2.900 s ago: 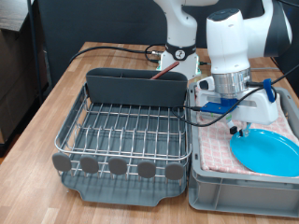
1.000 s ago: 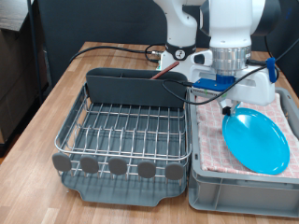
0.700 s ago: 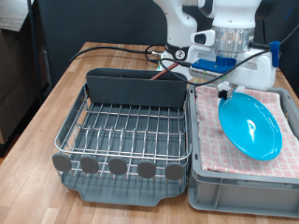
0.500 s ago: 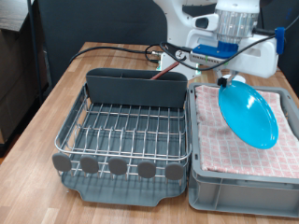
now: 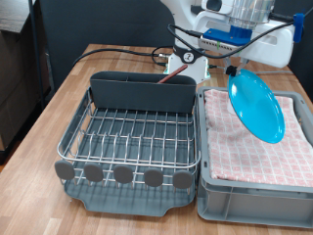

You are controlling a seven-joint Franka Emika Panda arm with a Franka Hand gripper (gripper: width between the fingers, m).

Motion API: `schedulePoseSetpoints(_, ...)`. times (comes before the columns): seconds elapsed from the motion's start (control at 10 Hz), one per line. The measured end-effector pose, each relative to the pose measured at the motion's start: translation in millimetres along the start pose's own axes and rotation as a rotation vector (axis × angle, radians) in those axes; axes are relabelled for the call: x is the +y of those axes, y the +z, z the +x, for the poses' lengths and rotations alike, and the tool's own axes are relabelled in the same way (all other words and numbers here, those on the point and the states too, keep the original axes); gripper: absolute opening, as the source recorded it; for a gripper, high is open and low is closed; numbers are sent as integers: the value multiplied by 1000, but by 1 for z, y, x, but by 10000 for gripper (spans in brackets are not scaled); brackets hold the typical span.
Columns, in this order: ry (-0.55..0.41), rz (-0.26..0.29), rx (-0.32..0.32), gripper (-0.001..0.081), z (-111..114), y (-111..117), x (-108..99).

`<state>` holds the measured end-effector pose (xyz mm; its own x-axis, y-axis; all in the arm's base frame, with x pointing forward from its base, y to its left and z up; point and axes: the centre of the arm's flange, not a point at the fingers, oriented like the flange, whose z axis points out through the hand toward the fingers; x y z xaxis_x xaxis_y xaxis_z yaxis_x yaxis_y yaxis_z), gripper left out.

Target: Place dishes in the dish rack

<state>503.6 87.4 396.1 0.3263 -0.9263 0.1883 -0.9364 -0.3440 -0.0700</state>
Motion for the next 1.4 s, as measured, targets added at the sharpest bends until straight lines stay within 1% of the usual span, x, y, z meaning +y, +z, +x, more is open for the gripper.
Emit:
schedulePoseSetpoints(0.1, -21, -34, 45, 17, 4, -5, 0)
schedulePoseSetpoints(0.3, -70, -130, 136, 17, 23, -23, -1)
schedulePoseSetpoints(0.5, -134, -224, 205, 17, 50, -44, 2)
schedulePoseSetpoints(0.6, -183, -255, 245, 17, 65, -54, 3)
schedulePoseSetpoints(0.7, -266, -256, 278, 17, 81, -62, 3)
schedulePoseSetpoints(0.8, -350, -223, 276, 17, 98, -68, 4)
schedulePoseSetpoints(0.9, -428, -199, 272, 17, 105, -71, 5)
schedulePoseSetpoints(1.0, -397, -211, 271, 17, 104, -69, 6)
schedulePoseSetpoints(1.2, -379, -229, 270, 17, 107, -66, 9)
schedulePoseSetpoints(1.3, -376, -253, 278, 17, 113, -64, 13)
schedulePoseSetpoints(1.4, -394, -278, 295, 17, 122, -61, 18)
